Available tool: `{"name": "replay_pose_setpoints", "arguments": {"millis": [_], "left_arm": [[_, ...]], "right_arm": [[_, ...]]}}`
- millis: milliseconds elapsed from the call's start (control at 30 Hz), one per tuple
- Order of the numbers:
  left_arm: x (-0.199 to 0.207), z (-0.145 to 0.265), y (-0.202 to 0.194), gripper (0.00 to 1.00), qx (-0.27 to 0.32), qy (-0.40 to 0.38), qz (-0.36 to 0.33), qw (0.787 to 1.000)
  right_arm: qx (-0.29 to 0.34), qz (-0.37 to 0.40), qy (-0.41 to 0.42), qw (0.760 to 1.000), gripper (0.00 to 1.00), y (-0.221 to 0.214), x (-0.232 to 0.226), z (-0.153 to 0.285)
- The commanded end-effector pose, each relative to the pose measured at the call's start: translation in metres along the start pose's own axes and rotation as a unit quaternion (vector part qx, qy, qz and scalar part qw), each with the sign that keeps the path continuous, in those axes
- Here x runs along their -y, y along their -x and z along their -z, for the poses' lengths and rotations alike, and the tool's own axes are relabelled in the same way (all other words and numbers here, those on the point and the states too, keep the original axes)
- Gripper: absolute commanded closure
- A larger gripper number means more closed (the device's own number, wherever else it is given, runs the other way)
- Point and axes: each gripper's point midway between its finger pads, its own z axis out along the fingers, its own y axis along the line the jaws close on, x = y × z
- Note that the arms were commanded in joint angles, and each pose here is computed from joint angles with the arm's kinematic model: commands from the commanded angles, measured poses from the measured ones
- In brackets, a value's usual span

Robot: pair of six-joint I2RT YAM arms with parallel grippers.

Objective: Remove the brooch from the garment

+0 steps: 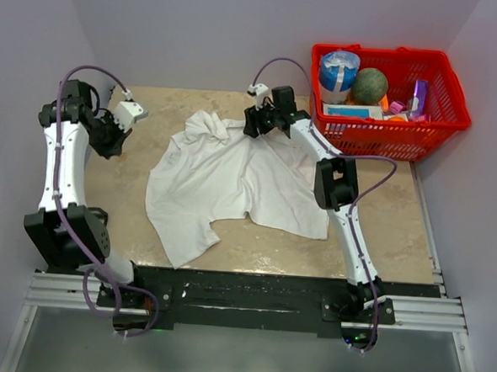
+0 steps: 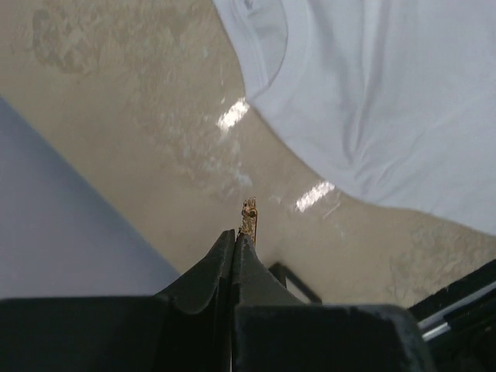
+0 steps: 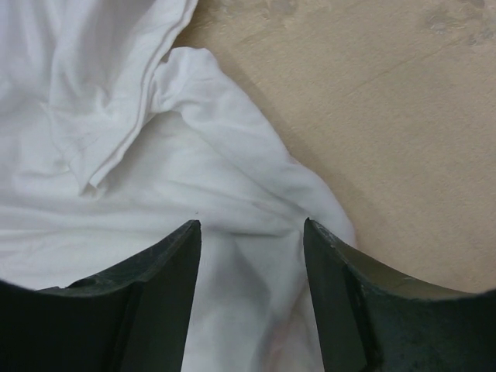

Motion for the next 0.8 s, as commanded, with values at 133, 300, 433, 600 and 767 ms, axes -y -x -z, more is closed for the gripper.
{"name": "replay_pose_setpoints", "arguments": {"millis": [133,300,433,600,767], "left_arm": [[0.016,0.087,-0.100,1.00,-0.226,0.137,-0.011,0.964],[0.026,0.097,-0.150,1.00,-0.297,0.245,0.079,0.920],[0.041,0.108,-0.172,1.00,-0.305,0.315,0.139,0.888],[0.048,0.111,-0.199,1.00,-0.298,0.402,0.152,0.852],[0.040,0.105,-0.213,1.00,-0.271,0.481,0.144,0.821]], "right_arm": [[0.036,-0.021,0.056,0.998,0.23,0.047,-0.034,0.043],[0.054,-0.021,0.094,0.994,0.19,0.068,-0.055,0.065],[0.049,-0.012,0.081,0.995,0.17,0.074,-0.058,0.086],[0.022,-0.035,0.077,0.996,0.16,0.071,-0.066,0.102],[-0.008,-0.006,0.073,0.997,0.15,0.064,-0.074,0.110]]}}
